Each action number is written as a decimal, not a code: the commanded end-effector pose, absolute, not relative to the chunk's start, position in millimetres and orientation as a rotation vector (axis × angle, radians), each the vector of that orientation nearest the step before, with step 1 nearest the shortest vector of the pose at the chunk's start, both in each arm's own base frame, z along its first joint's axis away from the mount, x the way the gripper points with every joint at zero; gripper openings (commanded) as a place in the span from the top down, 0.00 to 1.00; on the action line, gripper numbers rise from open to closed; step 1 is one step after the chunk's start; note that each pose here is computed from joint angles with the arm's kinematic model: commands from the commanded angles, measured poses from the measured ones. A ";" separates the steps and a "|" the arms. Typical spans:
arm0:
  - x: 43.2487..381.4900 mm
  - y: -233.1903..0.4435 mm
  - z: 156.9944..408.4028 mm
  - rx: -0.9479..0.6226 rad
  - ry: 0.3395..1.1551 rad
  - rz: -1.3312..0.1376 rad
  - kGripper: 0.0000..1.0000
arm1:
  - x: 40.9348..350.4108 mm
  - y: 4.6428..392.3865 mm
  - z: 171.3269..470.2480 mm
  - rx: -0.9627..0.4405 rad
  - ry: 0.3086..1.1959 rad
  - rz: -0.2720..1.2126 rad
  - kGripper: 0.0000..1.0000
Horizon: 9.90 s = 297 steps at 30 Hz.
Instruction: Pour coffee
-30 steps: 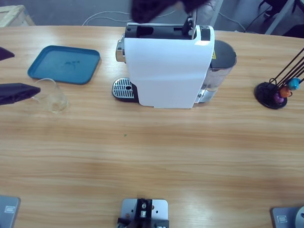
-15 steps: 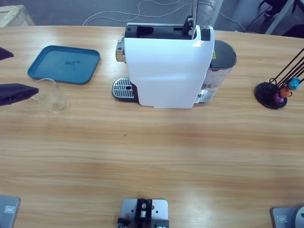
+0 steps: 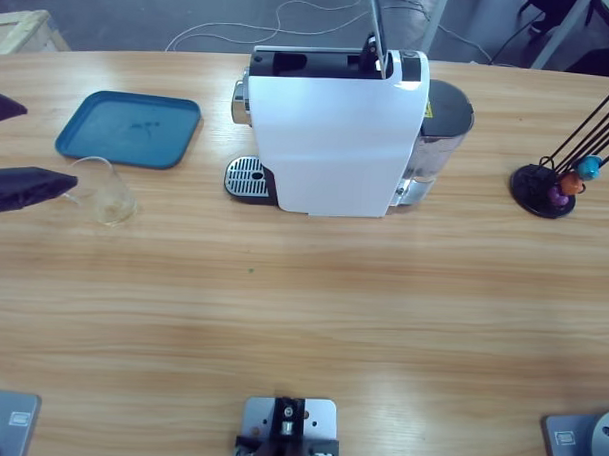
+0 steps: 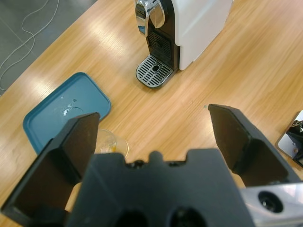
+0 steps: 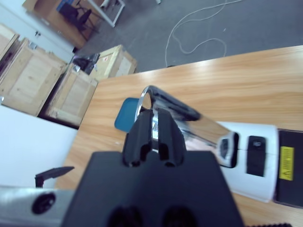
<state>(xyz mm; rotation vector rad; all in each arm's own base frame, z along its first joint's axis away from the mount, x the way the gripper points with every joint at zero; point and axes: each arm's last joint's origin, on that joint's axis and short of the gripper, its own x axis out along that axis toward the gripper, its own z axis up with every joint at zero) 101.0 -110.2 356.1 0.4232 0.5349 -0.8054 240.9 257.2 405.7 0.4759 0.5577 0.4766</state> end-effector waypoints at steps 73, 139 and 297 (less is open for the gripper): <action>158.7 -131.6 162.9 0.102 0.719 0.059 0.68 | 59.1 93.3 334.1 -0.345 0.867 0.699 0.00; 290.7 -196.1 170.7 0.503 0.470 -1.193 0.02 | 67.6 101.7 356.4 -0.394 0.869 0.617 0.00; 138.7 -132.7 270.5 0.187 0.699 -0.777 0.00 | 122.2 122.6 373.0 -0.251 1.039 0.619 0.00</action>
